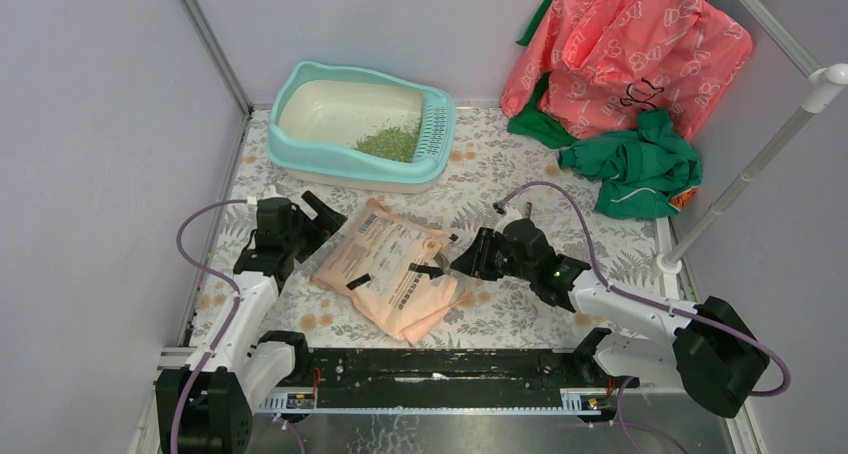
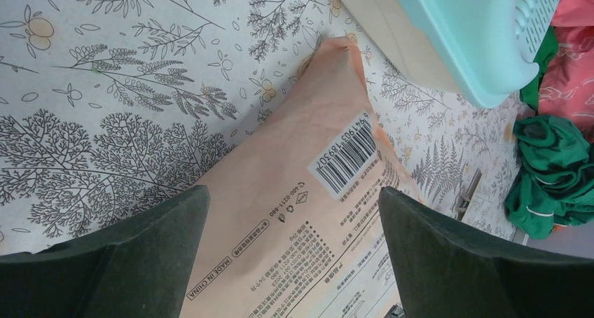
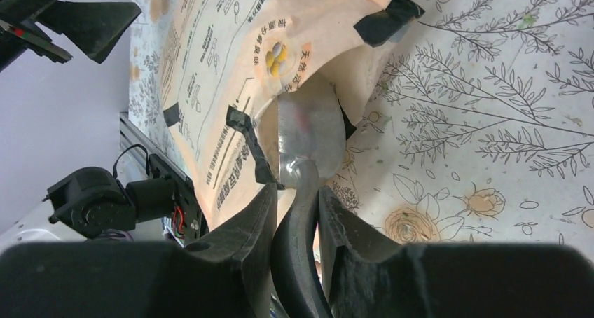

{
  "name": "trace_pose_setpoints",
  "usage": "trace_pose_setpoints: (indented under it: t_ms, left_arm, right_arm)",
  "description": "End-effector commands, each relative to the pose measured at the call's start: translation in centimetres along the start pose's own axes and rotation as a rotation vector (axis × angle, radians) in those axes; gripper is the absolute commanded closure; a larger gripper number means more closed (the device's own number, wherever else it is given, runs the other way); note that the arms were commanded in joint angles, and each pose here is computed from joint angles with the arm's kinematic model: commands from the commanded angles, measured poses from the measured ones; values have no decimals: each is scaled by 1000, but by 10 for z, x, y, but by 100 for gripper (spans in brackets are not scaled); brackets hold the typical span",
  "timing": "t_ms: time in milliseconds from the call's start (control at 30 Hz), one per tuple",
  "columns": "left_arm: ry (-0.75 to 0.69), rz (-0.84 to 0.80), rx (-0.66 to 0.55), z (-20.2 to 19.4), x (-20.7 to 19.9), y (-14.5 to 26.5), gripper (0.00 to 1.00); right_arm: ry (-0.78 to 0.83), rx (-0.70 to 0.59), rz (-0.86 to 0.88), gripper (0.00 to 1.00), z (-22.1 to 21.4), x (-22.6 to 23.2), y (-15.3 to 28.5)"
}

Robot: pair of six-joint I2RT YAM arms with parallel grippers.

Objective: Fill the litter box with clean litter
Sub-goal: 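Scoop the cat litter from the cat litter bag.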

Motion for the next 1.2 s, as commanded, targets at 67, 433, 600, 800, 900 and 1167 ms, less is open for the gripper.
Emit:
trace_pose_setpoints:
  t_ms: [67,433,600,800,900,1167]
  left_arm:
    - [16,4,-16,2,2,-6,1]
    - [19,51,-23,0,8,-8,1]
    - [32,92,-26,-3,15,-11,1]
    - [50,123,5,-11,23,-18,1]
    - [48,146,10,-14,27,-21,2]
    - [46,193,30,-16,31,-28,21]
  right_arm:
    - [84,72,-106,100,17,17,-10]
    - [99,227,-79,100,22,29,-53]
    - [91,290,-16,100,18,34,-64]
    - [83,294,39,100,15,32,-76]
    - [78,294,59,100,13,31,-81]
    - [70,301,85,100,10,28,-84]
Point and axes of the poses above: each gripper's point midway between its finger pads, its own y axis back along the fingers, its own x axis along the line the jaws close on, z = x × y, the point moved 8 cm from there along y, back along the fingers, and after that the axes turned 4 degrees about -y, right-handed, at the moved point
